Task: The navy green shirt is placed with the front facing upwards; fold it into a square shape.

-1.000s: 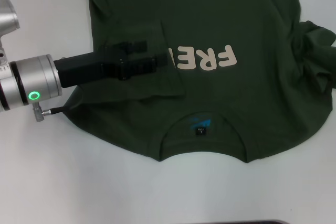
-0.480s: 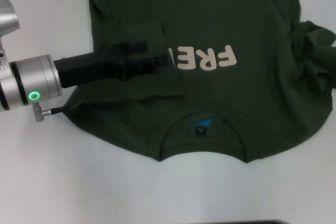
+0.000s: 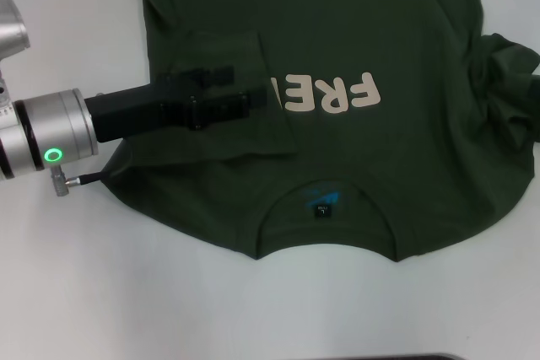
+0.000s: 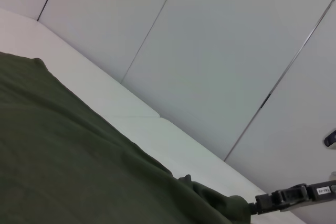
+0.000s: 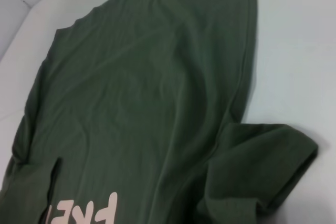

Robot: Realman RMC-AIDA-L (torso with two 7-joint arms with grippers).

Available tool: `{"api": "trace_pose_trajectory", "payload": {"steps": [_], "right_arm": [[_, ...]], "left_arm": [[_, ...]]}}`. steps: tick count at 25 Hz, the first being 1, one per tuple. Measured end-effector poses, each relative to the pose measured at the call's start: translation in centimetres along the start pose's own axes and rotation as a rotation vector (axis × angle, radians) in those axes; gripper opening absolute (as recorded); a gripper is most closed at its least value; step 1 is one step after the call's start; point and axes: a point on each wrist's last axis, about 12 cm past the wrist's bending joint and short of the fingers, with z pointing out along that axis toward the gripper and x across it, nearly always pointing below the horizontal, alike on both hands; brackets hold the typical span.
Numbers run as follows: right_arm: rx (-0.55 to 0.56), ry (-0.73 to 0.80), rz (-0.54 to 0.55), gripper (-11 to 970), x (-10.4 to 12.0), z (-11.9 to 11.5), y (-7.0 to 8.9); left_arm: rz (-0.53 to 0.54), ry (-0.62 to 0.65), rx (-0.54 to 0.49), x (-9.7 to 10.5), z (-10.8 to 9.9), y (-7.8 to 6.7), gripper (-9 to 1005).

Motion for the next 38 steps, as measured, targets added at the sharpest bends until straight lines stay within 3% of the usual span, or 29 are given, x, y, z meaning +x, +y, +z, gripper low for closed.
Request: {"api": "trace_pose_trajectory", "payload": {"steps": [9,26,31,38], "right_arm": [[0.024,0.017,-0.035,792,0.2,2.0,0.5],[0.029,0.008,-0.024,754,0.0,2.4,0.6],[0.029,0.005,-0.027,509,-0.1,2.4,0.6],[0.032,0.000,-0.030,248,-0.2,2.4,0.5]], "left_arm": [[-0.001,0.000,-0.010,0.0,0.0,0.1,874],[0.003,0.002,-0.017,-0.1,0.0,0.2,874],[0.005,0.002,-0.020,-0.1,0.0,0.3,874],[0.005,0.002,-0.021,-0.1,0.0,0.3,874]]}}
